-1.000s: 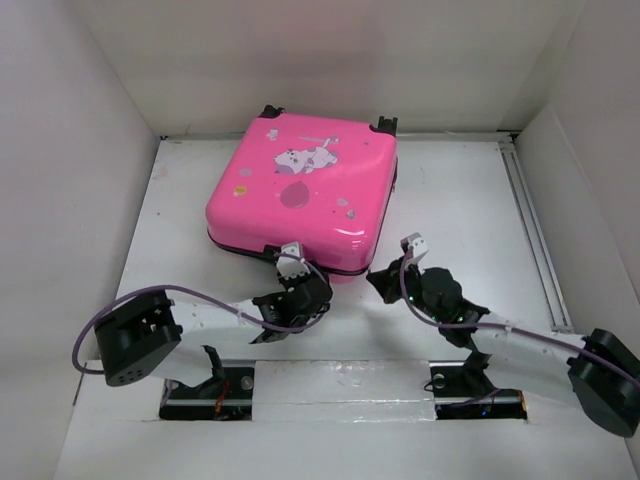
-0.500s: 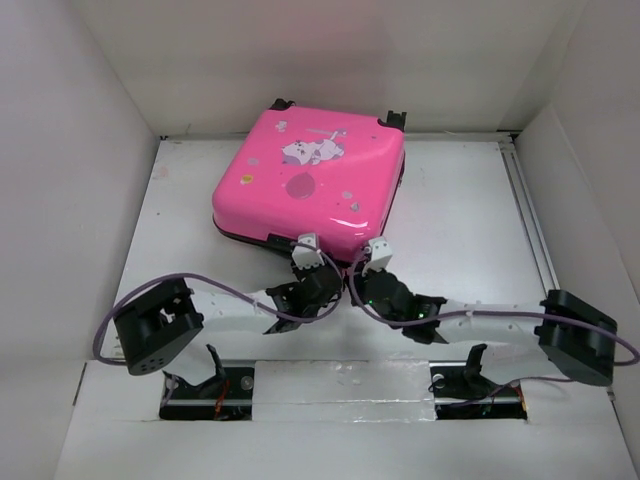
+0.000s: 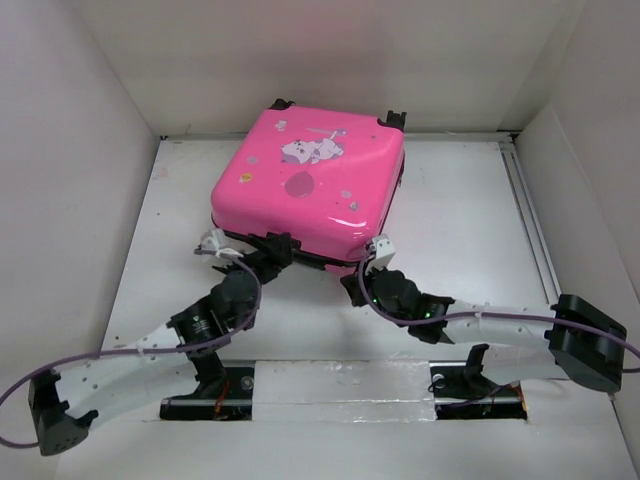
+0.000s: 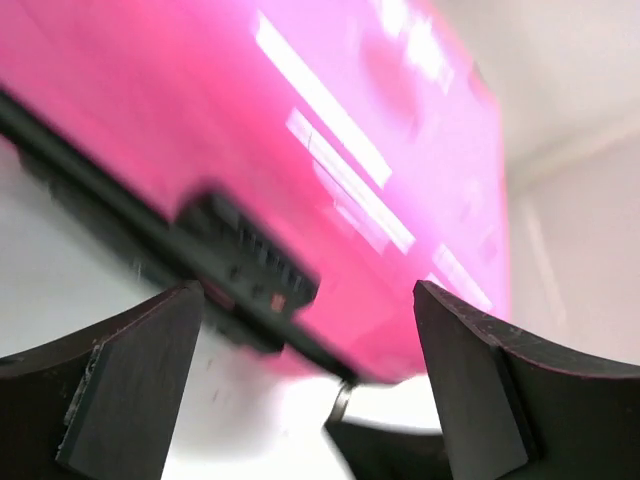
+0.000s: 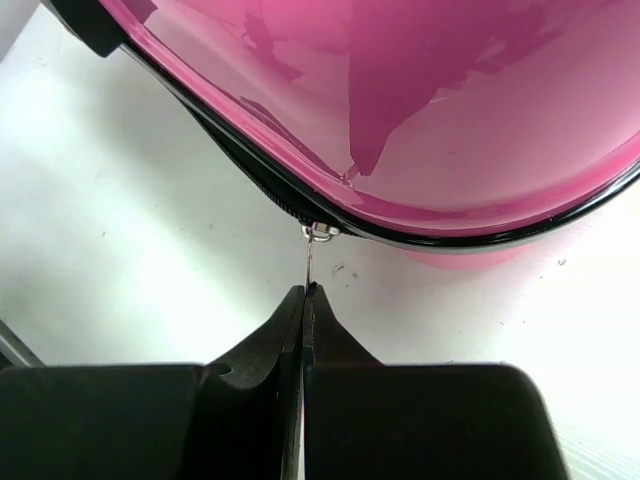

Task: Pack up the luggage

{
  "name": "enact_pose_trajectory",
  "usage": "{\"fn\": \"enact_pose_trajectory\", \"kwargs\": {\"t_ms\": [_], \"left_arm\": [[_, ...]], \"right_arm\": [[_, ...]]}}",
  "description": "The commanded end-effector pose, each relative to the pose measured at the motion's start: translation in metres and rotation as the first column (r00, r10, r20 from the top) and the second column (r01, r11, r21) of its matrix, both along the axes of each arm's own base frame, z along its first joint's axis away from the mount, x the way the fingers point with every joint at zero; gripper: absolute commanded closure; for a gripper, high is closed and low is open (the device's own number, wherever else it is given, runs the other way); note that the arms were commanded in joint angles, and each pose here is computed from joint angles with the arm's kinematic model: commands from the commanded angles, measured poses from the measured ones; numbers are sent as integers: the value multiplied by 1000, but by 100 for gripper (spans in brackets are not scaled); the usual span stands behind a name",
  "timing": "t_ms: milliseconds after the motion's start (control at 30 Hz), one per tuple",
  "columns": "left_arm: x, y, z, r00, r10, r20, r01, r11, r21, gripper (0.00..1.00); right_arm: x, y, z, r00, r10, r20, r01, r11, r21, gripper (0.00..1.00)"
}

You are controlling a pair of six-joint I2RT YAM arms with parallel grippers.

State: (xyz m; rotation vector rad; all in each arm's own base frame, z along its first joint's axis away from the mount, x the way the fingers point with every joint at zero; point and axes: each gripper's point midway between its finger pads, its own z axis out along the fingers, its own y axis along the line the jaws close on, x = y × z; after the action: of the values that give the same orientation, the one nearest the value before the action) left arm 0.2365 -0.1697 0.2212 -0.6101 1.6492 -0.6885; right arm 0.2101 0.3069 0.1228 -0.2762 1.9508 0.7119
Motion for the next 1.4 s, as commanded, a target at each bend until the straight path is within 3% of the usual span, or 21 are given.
{"fn": "enact_pose_trajectory", "kwargs": {"t_ms": [0,167,267,300,400,433,500,600,767,967,1133,1367], "left_arm": [[17,44,61,978,182,99,-180,983,-36,18],[70,84,126,936,328,128,-323,945,-57,16],[127,124,132,936,344,76,-341,939,-52,17],[155,149,112,947,321,9,-320,945,-60,18],[187,175,98,961,270,-52,-274,957,-98,25],[204,185,69,957,258,-133,-269,960,-80,27],[217,186,52,949,242,-203,-252,967,-25,27],[232,175,1,937,171,-306,-191,981,-38,27],[230,130,-55,924,27,-381,-78,990,-119,30],[194,76,-82,933,-117,-341,40,974,-225,30],[160,19,-74,908,-279,-313,214,950,-227,30],[108,-6,-48,844,-472,-256,417,876,-242,30]], "right_arm": [[-24,21,15,989,144,-20,-142,986,93,100],[-27,22,12,986,164,-32,-161,983,88,100],[-28,20,12,986,167,-30,-164,983,76,100],[-27,19,17,987,159,-20,-156,984,85,100],[-27,14,16,989,148,-25,-146,987,71,100],[-27,14,18,989,148,-26,-146,987,70,100],[-26,13,20,990,138,-26,-136,989,64,100],[-27,17,32,989,150,-4,-149,985,82,100],[-24,30,32,987,161,-7,-161,985,62,100],[-26,80,45,966,254,38,-256,965,49,100],[-39,145,67,924,370,92,-376,925,60,100],[-65,183,62,872,467,144,-472,882,-3,100]]}}
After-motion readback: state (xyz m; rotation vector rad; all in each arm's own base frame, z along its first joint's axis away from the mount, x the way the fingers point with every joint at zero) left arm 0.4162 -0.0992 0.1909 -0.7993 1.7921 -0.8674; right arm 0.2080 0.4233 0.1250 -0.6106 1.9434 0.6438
